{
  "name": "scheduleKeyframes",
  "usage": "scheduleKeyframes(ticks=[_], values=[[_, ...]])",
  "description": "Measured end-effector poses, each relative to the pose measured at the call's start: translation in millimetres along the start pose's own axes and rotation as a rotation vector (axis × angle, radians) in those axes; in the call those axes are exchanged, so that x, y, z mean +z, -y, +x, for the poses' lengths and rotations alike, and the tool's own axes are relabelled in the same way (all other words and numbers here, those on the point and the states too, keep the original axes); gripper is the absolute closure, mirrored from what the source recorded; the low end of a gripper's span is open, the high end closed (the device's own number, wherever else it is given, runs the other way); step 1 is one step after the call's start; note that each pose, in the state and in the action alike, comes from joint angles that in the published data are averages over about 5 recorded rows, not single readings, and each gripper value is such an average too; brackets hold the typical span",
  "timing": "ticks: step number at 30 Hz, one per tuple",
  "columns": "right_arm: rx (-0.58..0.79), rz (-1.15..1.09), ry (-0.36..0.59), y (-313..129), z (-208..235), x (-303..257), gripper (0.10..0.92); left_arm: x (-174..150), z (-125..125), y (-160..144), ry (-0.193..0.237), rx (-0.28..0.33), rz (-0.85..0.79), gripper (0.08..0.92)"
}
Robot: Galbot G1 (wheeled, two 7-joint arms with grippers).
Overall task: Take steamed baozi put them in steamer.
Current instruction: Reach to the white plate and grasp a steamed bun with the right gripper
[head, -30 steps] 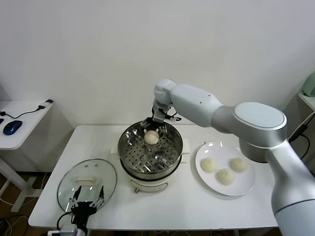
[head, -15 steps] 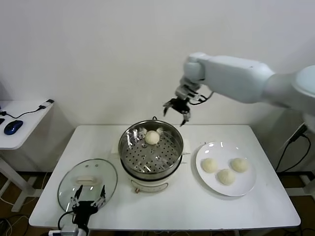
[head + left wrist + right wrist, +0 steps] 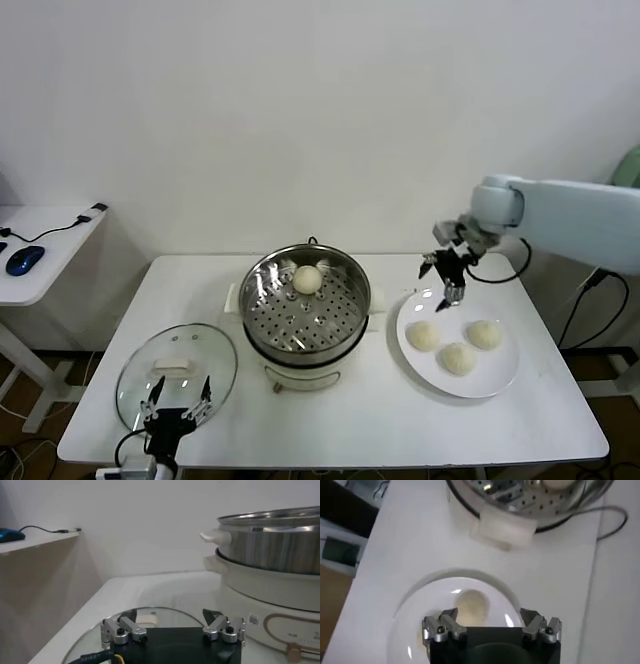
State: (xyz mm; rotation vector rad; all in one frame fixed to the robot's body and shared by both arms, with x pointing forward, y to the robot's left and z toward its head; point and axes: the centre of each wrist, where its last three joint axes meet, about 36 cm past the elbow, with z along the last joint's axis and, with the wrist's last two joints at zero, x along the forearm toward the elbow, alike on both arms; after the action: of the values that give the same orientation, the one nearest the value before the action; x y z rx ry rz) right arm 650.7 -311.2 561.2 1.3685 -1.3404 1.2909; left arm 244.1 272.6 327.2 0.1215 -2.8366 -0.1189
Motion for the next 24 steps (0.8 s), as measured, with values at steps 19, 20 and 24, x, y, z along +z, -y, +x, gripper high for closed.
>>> scheduleKeyframes(ticks=[19,20,24], values=[[0.007,-0.128,-0.059,-10.0,-97.0,3.7,0.200,6.5,0.6,1.2,-0.011,-0.003,0.001,0.177],[0.007,-0.130,-0.059,-9.9,-99.4,2.5,0.204,6.6,0.6,1.3,-0.012,-0.003,0.001,0.177],[0.014,-0.133,-0.057,-8.8,-105.7,-2.0,0.263,6.7,0.8,1.7,-0.012,-0.002,0.001,0.177]])
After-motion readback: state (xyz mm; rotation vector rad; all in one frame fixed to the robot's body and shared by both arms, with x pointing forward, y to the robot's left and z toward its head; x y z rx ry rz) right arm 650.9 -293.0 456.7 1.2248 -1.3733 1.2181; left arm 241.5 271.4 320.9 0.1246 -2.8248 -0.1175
